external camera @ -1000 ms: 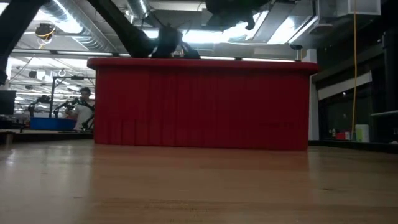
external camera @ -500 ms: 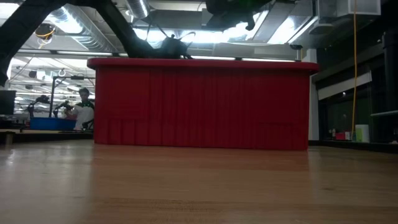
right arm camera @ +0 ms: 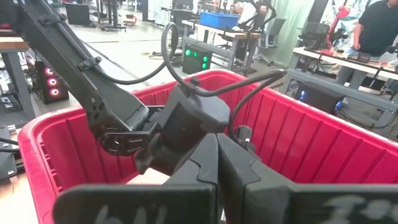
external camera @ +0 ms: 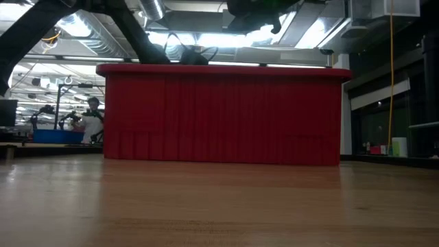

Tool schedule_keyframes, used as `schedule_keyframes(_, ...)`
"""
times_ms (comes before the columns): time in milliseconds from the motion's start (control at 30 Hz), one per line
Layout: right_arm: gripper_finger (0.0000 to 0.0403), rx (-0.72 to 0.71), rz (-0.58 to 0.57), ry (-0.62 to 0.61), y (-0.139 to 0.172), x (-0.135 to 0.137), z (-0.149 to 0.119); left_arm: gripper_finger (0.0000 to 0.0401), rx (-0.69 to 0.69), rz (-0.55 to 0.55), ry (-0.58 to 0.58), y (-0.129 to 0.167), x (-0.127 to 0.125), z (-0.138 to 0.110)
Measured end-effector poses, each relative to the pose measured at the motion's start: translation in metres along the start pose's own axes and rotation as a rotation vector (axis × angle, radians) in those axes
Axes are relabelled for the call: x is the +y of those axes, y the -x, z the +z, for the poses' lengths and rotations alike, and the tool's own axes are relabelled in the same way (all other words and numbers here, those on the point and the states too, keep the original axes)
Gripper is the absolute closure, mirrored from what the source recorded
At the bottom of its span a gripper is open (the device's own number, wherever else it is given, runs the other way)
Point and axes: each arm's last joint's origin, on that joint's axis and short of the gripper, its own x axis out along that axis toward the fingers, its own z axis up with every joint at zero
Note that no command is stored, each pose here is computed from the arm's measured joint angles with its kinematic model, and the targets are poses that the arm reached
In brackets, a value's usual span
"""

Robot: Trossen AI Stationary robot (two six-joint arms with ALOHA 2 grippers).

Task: Pick and place slides into bin
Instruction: Put the left black slide into the red bin

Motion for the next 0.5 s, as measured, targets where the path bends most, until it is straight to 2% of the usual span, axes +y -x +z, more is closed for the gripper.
schedule_keyframes(500, 0.0398, 0.0, 0.001, 0.0, 0.0001, 0.0001, 0.0, 0.0397, 0.021, -0.019, 0.05, -0.0023, 0.003, -0.0067)
